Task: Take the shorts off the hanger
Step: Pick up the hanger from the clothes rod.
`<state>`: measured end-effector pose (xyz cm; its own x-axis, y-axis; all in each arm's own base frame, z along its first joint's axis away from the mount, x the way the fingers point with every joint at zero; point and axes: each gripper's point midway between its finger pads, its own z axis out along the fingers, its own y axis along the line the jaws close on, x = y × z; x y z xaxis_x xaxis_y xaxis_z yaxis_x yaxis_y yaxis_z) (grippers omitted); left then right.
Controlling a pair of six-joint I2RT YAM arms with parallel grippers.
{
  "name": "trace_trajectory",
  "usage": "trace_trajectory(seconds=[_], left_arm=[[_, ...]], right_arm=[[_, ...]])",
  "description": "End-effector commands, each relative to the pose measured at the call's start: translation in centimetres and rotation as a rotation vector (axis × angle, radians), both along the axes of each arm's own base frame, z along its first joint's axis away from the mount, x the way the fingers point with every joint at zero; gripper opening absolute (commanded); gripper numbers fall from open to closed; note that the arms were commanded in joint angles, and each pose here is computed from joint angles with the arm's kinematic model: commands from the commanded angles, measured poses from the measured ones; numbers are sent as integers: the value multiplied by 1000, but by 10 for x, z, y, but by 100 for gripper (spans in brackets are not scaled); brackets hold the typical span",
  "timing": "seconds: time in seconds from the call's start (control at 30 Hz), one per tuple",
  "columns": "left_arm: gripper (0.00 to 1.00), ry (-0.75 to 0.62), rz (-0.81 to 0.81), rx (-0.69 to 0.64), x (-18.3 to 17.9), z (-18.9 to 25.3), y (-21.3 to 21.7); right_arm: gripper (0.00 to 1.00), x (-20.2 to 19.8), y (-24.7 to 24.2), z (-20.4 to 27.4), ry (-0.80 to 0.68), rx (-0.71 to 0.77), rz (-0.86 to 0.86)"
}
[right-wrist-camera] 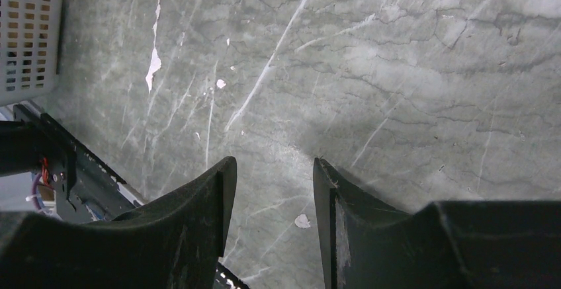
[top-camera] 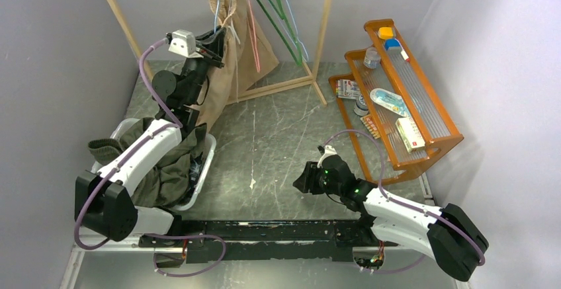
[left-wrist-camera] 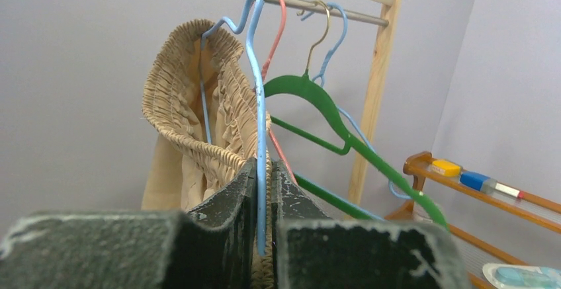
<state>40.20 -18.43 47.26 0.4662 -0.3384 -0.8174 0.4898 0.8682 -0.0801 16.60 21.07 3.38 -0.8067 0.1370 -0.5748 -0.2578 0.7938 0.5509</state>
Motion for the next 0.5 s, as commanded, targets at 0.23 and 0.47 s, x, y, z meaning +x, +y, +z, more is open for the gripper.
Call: trace_trajectory(seconds=[0.23,0.47], left_arm=[[7,231,131,-113,-35,-18,39],[7,542,107,-83,-43,-82,35]], right_arm=[[50,7,5,13,-42,14,11],[50,6,8,7,-16,3,23]])
